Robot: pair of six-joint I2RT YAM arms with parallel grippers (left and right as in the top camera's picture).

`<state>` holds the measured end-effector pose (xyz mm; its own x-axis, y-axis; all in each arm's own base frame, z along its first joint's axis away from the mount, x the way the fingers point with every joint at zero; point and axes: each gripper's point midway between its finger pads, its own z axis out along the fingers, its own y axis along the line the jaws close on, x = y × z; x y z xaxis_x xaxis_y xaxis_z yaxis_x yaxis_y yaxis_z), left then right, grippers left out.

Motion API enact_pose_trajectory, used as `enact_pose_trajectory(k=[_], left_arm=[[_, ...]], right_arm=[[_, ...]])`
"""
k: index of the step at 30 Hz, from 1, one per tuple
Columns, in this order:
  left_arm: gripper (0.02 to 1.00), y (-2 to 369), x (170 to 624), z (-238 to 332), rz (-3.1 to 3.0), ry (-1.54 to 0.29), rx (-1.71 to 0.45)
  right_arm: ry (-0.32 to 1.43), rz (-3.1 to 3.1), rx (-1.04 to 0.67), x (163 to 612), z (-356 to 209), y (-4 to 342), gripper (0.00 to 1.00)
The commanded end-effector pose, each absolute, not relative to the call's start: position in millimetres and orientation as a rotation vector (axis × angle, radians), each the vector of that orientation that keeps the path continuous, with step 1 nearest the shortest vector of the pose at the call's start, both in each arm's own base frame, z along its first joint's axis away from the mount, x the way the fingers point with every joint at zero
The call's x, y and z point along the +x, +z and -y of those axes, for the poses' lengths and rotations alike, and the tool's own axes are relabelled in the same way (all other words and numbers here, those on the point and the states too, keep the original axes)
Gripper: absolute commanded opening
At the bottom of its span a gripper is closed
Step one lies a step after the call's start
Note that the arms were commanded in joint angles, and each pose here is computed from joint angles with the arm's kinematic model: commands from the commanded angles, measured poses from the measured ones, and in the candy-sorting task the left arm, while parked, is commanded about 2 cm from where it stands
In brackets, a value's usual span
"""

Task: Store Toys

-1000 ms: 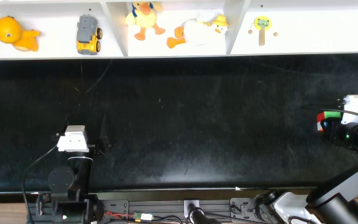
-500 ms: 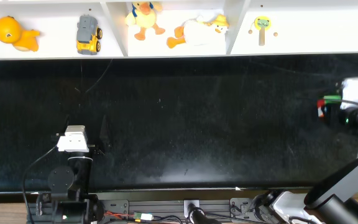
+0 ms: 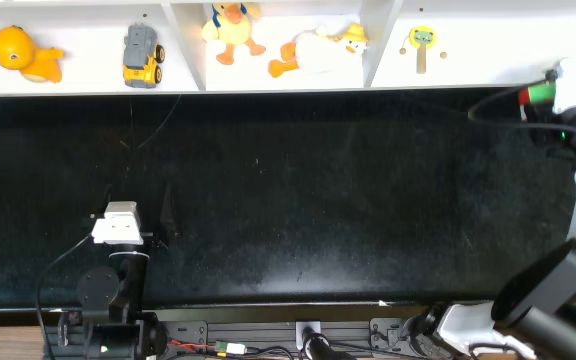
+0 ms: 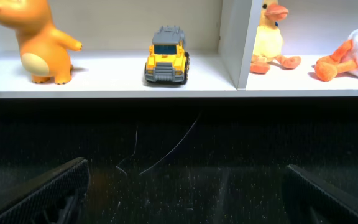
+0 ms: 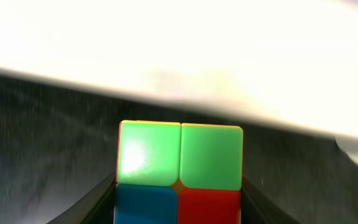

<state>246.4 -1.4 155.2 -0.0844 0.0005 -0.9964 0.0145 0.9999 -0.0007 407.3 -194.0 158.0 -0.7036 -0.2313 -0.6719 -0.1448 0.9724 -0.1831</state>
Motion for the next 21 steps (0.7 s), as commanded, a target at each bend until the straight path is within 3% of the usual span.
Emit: enact_pose_trajectory(k=[1,9,21], left_arm=[[0.998,156,246,2,-1.650,-0.019,0.004],[0.996,156,246,2,-1.650,-0.019,0.004],[0.998,156,246,2,-1.650,-0.019,0.004]], right_arm=[[-0.118,-2.329,-0.233,439,190,171,0.400],[-0.115,-2.293,-0.267,480,190,179,0.400],[-0.053,-2.307,-0.271,509,177,158,0.417]])
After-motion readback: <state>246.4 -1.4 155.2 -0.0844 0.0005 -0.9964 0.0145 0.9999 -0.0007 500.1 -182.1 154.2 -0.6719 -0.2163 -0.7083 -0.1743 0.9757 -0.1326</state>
